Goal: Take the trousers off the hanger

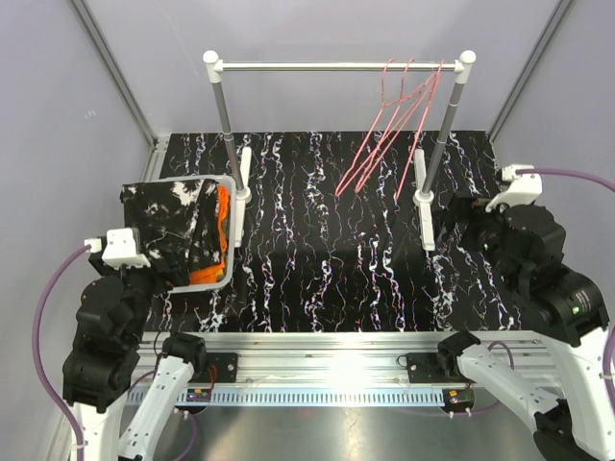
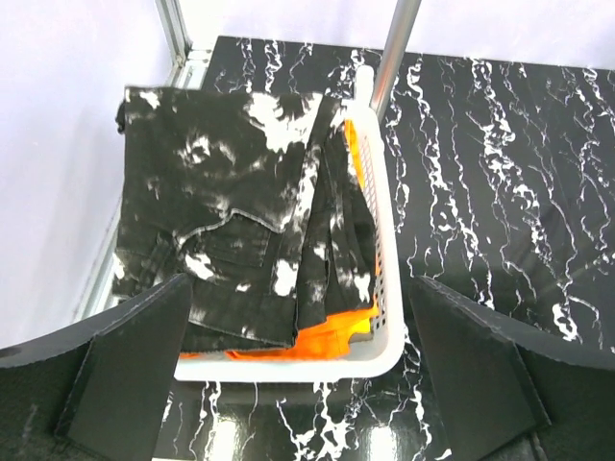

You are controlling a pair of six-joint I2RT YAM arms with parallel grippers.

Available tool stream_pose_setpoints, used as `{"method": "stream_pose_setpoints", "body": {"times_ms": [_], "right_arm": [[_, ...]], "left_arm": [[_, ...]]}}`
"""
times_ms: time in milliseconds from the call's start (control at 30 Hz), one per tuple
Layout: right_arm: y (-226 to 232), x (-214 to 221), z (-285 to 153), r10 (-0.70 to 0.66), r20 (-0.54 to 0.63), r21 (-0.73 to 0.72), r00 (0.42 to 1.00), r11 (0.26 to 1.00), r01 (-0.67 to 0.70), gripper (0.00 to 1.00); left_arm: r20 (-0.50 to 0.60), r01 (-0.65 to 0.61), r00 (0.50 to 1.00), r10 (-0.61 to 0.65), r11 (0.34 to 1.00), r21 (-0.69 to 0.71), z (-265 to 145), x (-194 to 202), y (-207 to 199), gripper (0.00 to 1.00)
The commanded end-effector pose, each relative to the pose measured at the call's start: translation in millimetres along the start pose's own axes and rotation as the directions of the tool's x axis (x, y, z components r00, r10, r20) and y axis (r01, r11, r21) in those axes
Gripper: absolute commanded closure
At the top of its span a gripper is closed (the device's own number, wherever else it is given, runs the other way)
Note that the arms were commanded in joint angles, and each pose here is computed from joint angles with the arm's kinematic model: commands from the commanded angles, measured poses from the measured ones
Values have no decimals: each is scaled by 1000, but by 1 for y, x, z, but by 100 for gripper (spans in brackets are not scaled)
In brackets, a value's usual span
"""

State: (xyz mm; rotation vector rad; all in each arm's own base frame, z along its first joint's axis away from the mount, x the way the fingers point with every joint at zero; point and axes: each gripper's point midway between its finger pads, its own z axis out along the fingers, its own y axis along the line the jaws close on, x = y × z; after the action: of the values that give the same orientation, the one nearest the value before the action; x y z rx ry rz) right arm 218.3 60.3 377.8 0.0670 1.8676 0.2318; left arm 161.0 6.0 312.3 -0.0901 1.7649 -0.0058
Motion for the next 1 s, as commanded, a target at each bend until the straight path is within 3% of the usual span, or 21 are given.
{"method": "stream_pose_setpoints", "body": {"times_ms": [0,267,400,967], "right_arm": [[-38,38,-14,-52,-104,144,993,987,67,1],[-54,55,-16,-69,-74,191,995,978,82,1],[-46,53,-17,-49,-44,141,998,988,55,0],[-52,55,-12,-84,-44,173,995,981,91,1]], "left_arm": [[102,32,994,-32,999,-1,-3,-11,2,1],[66,53,996,-54,998,17,6,9,-3,1],[69,60,996,-61,998,15,6,8,-3,1],[73,63,995,-62,998,-16,5,9,2,1]]}}
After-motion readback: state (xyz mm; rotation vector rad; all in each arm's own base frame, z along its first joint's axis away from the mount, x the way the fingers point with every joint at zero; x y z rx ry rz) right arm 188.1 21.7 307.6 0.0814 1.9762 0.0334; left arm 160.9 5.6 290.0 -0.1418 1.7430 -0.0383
